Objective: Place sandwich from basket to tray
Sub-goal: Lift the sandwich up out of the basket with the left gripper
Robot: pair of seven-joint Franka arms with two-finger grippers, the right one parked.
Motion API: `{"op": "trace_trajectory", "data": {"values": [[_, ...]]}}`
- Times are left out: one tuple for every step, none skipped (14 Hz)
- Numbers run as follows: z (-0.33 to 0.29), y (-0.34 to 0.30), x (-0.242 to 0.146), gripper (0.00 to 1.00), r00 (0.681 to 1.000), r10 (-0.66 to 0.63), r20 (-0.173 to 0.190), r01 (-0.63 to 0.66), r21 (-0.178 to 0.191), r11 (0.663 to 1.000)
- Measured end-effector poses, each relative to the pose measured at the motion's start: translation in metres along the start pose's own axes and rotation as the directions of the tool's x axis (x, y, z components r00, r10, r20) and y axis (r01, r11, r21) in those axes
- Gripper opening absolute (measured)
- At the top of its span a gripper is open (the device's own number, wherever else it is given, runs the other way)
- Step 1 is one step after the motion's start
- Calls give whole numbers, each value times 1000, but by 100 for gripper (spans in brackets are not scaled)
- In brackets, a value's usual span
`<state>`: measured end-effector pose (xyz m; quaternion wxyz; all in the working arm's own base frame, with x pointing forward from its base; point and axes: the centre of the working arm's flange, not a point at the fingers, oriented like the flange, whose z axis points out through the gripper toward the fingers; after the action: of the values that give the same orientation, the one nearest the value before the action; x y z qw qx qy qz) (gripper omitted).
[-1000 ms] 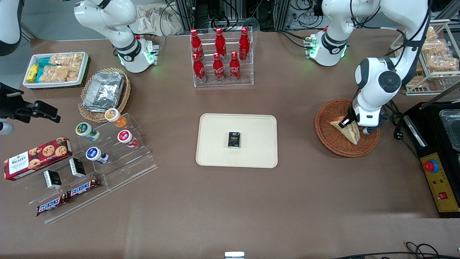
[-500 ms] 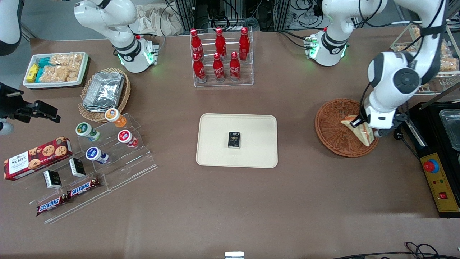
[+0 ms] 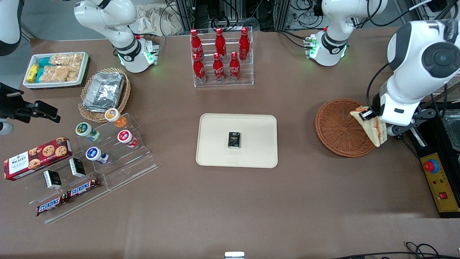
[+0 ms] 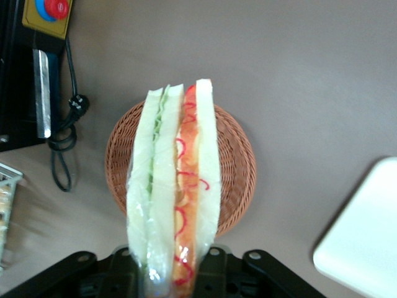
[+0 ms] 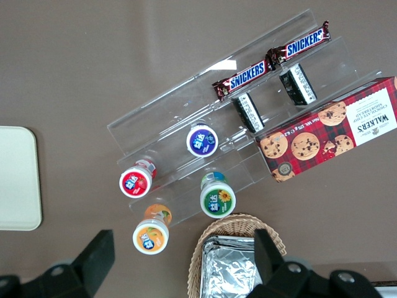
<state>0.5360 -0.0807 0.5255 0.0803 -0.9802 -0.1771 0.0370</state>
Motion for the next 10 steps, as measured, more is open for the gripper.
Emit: {"op": "trace_trajectory", "data": {"values": [[-22, 7, -5, 25, 999, 37, -5, -37, -3, 999], [-42, 19, -14, 25, 997, 73, -14, -73, -10, 997], [-58, 33, -24, 25, 994, 106, -19, -106, -18, 994], [-70, 50, -37, 25, 990, 141, -17, -141, -40, 989], [-79, 67, -50, 25, 985, 175, -7, -175, -73, 982], [-82, 82, -61, 25, 979, 203, 7, -202, -105, 974], [-80, 96, -69, 25, 972, 234, 21, -230, -121, 966], [-74, 112, -77, 25, 963, 266, 35, -260, -121, 958], [-65, 129, -84, 25, 952, 301, 50, -294, -117, 949], [-54, 148, -91, 25, 940, 337, 62, -329, -114, 938]]}}
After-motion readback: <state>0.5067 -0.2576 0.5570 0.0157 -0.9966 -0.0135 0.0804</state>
